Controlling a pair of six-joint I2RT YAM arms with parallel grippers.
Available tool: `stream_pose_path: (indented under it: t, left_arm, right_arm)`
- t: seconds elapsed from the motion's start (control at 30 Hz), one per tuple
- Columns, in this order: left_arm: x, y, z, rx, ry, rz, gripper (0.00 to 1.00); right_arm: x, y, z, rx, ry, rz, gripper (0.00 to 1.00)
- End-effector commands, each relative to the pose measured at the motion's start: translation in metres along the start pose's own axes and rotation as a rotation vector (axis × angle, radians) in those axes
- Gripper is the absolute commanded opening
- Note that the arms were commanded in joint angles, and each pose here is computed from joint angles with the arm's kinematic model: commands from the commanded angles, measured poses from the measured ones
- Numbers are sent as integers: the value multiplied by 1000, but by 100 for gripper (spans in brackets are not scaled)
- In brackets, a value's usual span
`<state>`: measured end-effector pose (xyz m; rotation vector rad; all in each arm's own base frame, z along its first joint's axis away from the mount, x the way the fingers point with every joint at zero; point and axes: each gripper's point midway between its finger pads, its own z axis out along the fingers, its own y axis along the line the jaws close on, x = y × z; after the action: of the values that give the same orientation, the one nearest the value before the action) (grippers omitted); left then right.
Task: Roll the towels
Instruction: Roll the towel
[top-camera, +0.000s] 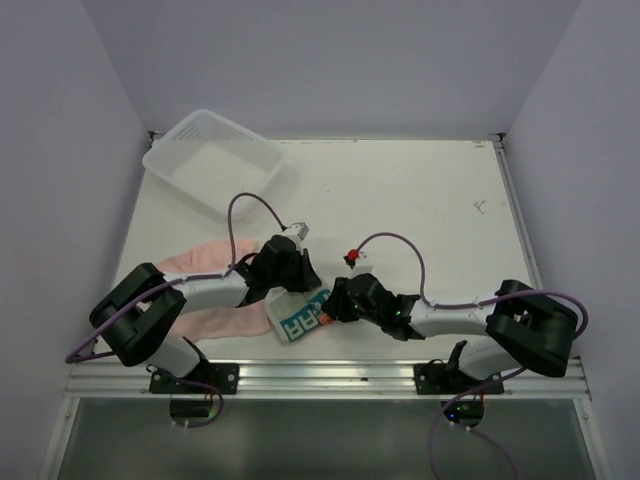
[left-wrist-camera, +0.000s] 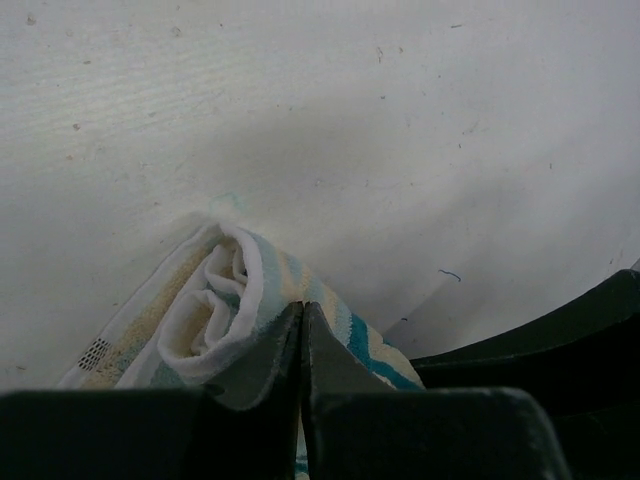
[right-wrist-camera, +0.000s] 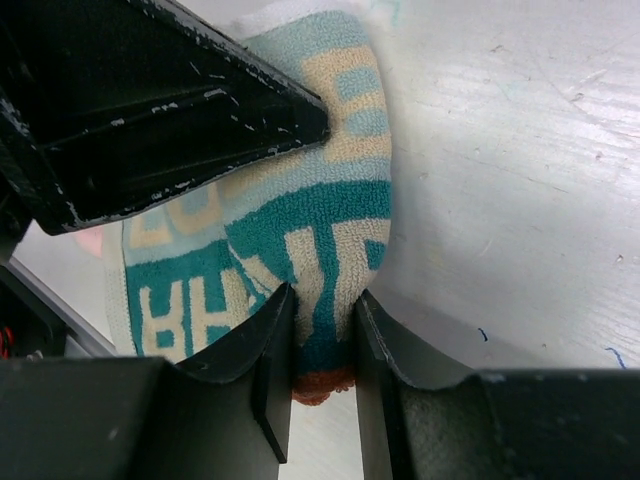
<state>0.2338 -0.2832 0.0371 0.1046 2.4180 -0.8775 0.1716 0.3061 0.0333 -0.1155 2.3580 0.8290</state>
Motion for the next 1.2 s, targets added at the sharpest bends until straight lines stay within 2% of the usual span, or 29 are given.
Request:
stream_pose_path:
  t: [0.0, 0.2, 0.37, 0.63, 0.8, 0.87, 1.03, 1.17]
  left_arm:
    - [-25, 4, 2, -65, -27, 30, 6]
    - [-82, -26, -2, -39, -110, 69, 10]
    - [-104, -45, -5, -6, -136, 83, 10]
    - [-102, -52, -8, 24, -125, 87, 10]
    - [-95, -50, -10, 34, -115, 80, 10]
    - [-91, -47, -12, 33, -111, 78, 9]
    - [-84, -47, -14, 50, -105, 72, 9]
    - [-77, -47, -14, 70, -93, 67, 9]
  right_arm:
    - [-14, -2, -2, 19, -66, -40, 17]
    - [-33, -14, -15, 126, -158, -127, 14]
    - [-48, -24, -27, 266, -242, -252, 13]
    - [-61, -18, -41, 571, -282, -525, 14]
    - [-52, -19, -42, 746, -287, -726, 15]
    - [-51, -11, -38, 772, -292, -747, 17]
    - [-49, 0, -39, 931, -310, -915, 18]
    - [-40, 11, -34, 983, -312, -1020, 19]
